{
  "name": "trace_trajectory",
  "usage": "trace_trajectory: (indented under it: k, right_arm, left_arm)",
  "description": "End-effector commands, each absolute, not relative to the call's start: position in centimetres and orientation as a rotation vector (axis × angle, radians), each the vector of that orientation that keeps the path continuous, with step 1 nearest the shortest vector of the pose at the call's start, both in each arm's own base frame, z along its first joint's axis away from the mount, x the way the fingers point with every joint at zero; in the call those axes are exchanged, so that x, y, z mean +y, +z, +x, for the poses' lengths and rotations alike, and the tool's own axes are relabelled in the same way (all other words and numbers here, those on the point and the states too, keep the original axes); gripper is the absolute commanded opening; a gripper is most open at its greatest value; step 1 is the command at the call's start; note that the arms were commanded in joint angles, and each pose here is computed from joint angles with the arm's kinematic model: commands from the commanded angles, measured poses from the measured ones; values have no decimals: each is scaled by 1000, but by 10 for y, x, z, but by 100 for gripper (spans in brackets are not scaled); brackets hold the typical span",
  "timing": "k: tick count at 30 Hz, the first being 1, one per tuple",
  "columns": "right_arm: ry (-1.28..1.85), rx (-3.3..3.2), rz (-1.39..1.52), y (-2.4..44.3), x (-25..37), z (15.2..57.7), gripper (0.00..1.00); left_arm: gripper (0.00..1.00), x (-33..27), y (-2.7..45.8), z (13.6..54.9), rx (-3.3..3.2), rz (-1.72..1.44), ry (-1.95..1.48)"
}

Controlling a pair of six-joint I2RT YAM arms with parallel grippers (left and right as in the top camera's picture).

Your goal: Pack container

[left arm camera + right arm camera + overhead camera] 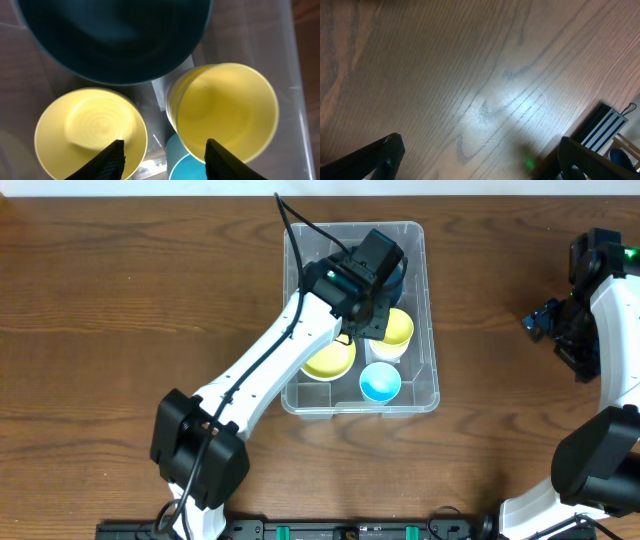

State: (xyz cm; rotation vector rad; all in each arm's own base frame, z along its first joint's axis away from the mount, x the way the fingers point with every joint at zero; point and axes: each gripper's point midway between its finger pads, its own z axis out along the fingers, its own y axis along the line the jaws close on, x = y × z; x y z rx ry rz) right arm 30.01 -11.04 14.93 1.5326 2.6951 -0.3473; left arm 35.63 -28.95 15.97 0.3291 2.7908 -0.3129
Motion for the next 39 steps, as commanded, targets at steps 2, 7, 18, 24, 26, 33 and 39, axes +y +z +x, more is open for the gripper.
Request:
trace_trajectory:
  k: [2, 7, 18, 24, 26, 33, 39]
  right_arm:
    - [-365, 2683, 1551, 148, -114, 299, 99]
    - [-365, 2683, 1551, 148, -114, 299, 99]
    - [-365, 2683, 1552, 148, -114, 299, 99]
    - [-365, 2683, 1551, 148, -114, 299, 99]
    - [-365, 2683, 1551, 148, -114, 299, 99]
    - [-365, 2683, 1551, 148, -114, 299, 99]
    - [-366, 2683, 1551, 148, -114, 299, 99]
  left_arm:
    - [52, -290, 144, 359, 2824, 305, -288]
    - [48, -291, 140, 361, 2827, 305, -286]
    - [23, -292, 137, 361, 2830, 305, -285]
    - [21, -297, 132, 358, 2853, 317, -320]
    - [21, -297, 130, 358, 2857, 317, -316]
    - [20, -297, 130, 359, 2856, 317, -317]
    - [6, -298, 130, 359, 2853, 316, -319]
